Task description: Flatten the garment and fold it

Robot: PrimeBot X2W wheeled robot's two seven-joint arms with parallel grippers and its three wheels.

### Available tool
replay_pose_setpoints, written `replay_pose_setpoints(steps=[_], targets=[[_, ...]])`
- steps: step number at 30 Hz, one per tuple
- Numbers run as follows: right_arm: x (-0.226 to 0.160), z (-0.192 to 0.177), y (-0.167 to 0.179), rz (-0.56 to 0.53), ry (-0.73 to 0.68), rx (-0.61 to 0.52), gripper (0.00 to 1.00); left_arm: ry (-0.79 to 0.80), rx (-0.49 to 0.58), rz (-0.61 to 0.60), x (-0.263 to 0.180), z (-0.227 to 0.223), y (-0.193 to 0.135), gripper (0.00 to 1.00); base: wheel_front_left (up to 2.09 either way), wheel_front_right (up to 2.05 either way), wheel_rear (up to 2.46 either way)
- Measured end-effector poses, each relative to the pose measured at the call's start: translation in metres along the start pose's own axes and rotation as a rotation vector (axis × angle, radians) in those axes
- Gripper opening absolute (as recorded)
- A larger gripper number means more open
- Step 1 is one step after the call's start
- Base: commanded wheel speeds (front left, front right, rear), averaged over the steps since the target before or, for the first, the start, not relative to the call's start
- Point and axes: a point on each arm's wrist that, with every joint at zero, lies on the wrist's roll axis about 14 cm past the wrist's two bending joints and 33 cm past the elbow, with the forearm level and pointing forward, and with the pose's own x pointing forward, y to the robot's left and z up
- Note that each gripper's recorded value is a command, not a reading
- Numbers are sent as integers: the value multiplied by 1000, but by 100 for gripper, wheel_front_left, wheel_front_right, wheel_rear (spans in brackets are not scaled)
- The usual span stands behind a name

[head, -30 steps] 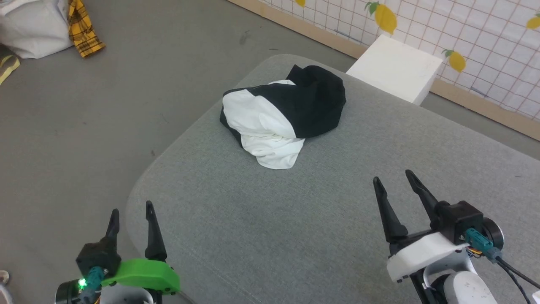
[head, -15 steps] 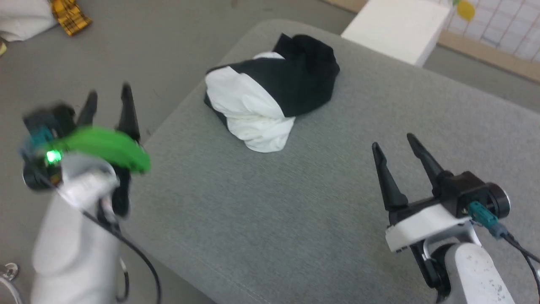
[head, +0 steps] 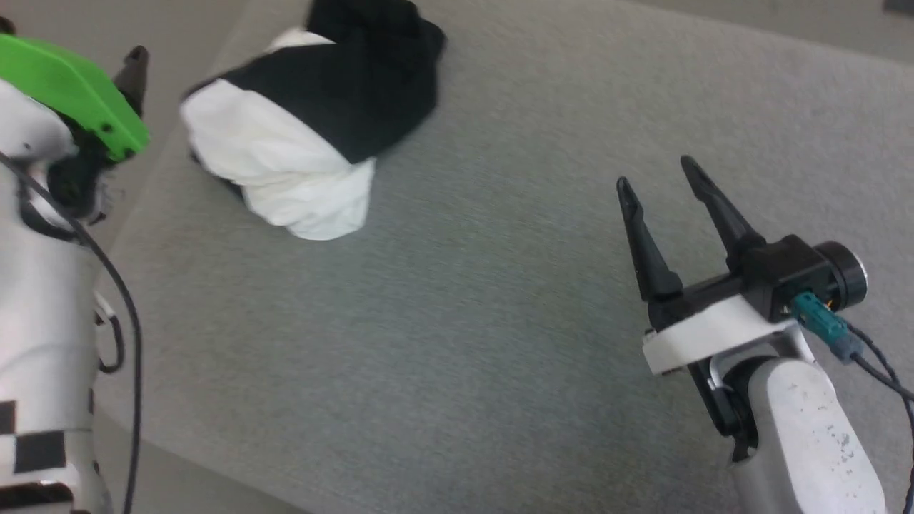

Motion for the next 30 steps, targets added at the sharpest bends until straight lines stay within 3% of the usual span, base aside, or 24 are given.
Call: replay_pose_setpoints(steps=[7, 12, 19, 20, 21, 26, 30], targets=[[-8, -35, -36, -80, 55, 32, 100, 360, -93, 74, 44, -80, -14, 100, 0, 0, 0], [-21, -61, -60, -146, 105, 55, 100, 616, -159, 120, 49, -157, -22, 100, 0, 0, 0], [-40, -81, -88, -226, 153, 55, 100, 667, -193, 143, 58, -181, -28, 100, 0, 0, 0], [-41, -81, -89, -231, 153, 54, 100, 664, -190, 139, 58, -181, -29, 47, 0, 0, 0], [-42, -81, -90, -235, 153, 52, 100, 652, -184, 135, 58, -179, -29, 3, 0, 0, 0], [-43, -73, -89, -236, 142, 45, 100, 435, -108, 64, 65, -148, -38, 0, 0, 0, 0], [-46, -60, -86, -236, 120, 39, 100, 87, -36, 6, 67, -76, -42, 0, 0, 0, 0]])
